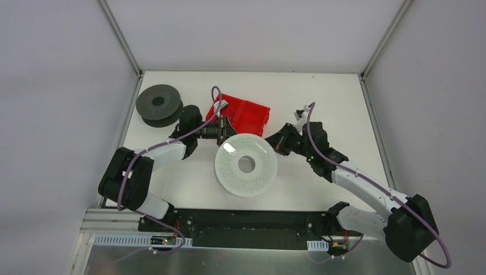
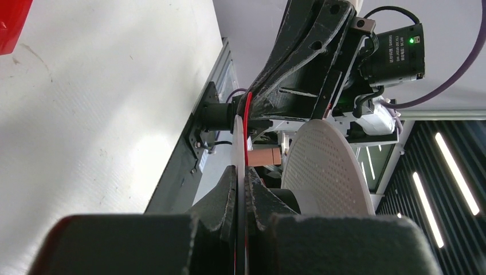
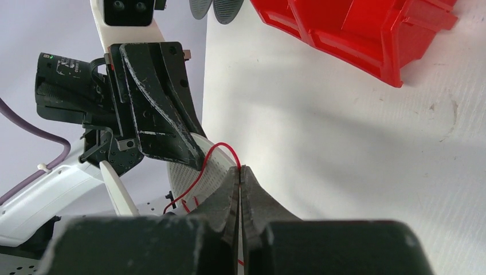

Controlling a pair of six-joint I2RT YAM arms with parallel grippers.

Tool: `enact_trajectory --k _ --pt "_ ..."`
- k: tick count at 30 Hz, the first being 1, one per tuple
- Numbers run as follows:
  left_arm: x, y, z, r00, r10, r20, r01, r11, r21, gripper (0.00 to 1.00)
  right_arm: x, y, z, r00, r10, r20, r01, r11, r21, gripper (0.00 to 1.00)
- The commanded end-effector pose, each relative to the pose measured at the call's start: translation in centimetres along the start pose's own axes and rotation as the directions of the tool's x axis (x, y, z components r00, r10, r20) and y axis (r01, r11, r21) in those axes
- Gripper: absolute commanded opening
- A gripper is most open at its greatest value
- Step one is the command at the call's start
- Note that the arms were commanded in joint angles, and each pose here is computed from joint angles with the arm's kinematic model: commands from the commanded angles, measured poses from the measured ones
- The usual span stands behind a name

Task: Wrap the cables
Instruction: Wrap the cable around the cable reel.

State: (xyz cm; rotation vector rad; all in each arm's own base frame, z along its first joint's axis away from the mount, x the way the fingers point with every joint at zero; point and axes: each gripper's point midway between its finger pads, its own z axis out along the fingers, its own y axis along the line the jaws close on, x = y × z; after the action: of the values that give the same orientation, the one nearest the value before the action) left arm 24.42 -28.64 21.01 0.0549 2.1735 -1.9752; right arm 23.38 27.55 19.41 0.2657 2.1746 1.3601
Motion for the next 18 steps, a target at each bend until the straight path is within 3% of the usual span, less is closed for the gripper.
enact_trajectory --k 1,18 --pt "-2.8 -3.3 -0.3 0.991 0.072 0.109 -0.081 0.994 0.078 0.00 2.0 0.1 -0.6 0.994 0.031 -0.103 -0.030 0.999 0.014 0.00" --pt "-1.2 -3.4 -0.8 0.990 0.129 0.052 -0.134 0.986 0.103 0.00 -2.8 0.6 -3.5 0.991 0.028 0.128 -0.036 0.998 0.058 0.24"
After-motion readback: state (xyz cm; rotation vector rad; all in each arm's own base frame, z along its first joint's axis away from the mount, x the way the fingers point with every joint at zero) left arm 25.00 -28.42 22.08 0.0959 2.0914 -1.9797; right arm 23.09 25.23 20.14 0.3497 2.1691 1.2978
